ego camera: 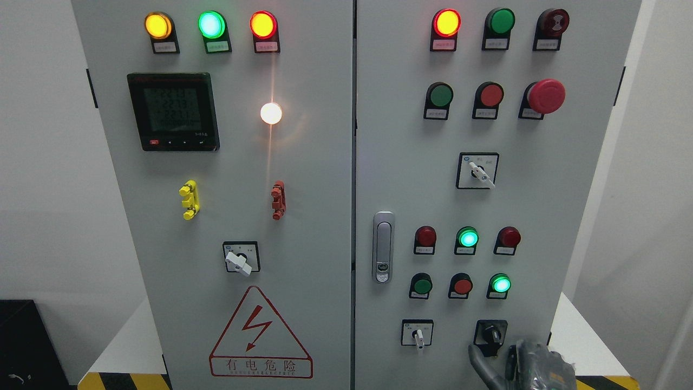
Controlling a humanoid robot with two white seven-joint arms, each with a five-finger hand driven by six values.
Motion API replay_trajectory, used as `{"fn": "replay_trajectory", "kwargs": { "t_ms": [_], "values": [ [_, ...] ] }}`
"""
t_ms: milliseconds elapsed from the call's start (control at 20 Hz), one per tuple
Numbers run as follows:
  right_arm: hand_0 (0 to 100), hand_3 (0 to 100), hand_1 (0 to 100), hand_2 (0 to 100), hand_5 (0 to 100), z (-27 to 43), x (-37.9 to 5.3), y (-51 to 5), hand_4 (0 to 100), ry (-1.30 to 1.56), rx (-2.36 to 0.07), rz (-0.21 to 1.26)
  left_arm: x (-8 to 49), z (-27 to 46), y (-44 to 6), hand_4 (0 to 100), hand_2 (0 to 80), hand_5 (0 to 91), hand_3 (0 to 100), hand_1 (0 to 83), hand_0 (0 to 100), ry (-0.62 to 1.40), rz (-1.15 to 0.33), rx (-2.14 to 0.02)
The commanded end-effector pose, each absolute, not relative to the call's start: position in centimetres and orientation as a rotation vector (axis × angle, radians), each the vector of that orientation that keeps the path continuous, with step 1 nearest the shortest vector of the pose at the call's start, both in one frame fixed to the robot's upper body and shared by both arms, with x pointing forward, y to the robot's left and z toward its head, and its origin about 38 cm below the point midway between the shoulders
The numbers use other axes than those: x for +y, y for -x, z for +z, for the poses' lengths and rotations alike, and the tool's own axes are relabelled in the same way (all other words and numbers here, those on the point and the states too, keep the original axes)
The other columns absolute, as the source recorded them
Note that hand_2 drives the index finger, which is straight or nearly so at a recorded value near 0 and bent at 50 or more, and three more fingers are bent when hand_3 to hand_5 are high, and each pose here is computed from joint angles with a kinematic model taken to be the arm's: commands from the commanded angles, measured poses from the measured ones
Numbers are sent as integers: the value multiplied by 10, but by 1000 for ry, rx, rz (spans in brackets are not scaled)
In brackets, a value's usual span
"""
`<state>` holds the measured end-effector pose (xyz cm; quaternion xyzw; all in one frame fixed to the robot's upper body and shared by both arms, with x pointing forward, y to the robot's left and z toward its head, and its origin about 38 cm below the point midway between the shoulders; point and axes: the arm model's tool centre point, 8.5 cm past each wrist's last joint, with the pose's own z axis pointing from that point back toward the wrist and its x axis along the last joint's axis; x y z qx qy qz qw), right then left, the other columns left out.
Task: Flip black knob to close circuit
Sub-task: 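Grip the black rotary knob with the right hand and twist it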
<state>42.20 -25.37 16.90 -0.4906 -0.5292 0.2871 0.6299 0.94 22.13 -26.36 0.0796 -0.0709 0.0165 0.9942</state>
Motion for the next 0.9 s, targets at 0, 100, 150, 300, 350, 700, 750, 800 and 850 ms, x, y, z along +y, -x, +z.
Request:
{"fn": "replay_trajectory", "kwargs": {
  "t_ms": [0, 100, 150, 300, 350, 700, 750, 800, 850],
  "values": [
    [0, 1000, 0, 889, 982, 166, -266, -422, 966, 1142, -1186, 643, 221, -264, -10, 0, 0, 0, 0, 556, 120, -160, 34, -143],
    [0, 1000, 0, 888, 982, 166, -267, -422, 966, 1142, -1185, 641, 221, -264, -9, 0, 0, 0, 0, 556, 120, -159, 32, -142],
    [0, 1000, 0, 888, 982, 165, -267, -422, 966, 1141, -1184, 642, 221, -264, -9, 0, 0, 0, 0, 556, 120, -159, 32, -142],
    [0, 1000, 0, 887, 981, 166, -270, -423, 966, 1143, -1184, 630, 221, -264, -10, 0, 0, 0, 0, 556, 120, -160, 34, -143],
    [0, 1000, 0, 886, 979, 166, -272, -423, 967, 1146, -1183, 626, 221, -264, -9, 0, 0, 0, 0, 556, 120, -160, 33, -142],
    [0, 1000, 0, 880, 978, 166, -286, -421, 964, 1176, -1164, 629, 221, -264, -10, 0, 0, 0, 0, 556, 120, -160, 34, -143],
    [0, 1000, 0, 881, 978, 166, -287, -421, 964, 1179, -1163, 630, 221, -264, -10, 0, 0, 0, 0, 556, 120, -159, 32, -144],
    [0, 1000, 0, 880, 978, 166, -289, -421, 964, 1182, -1162, 630, 221, -264, -10, 0, 0, 0, 0, 556, 120, -159, 32, -144],
    [0, 1000, 0, 881, 978, 166, -289, -421, 964, 1183, -1161, 630, 221, -264, -10, 0, 0, 0, 0, 556, 120, -160, 34, -143]
  ]
}}
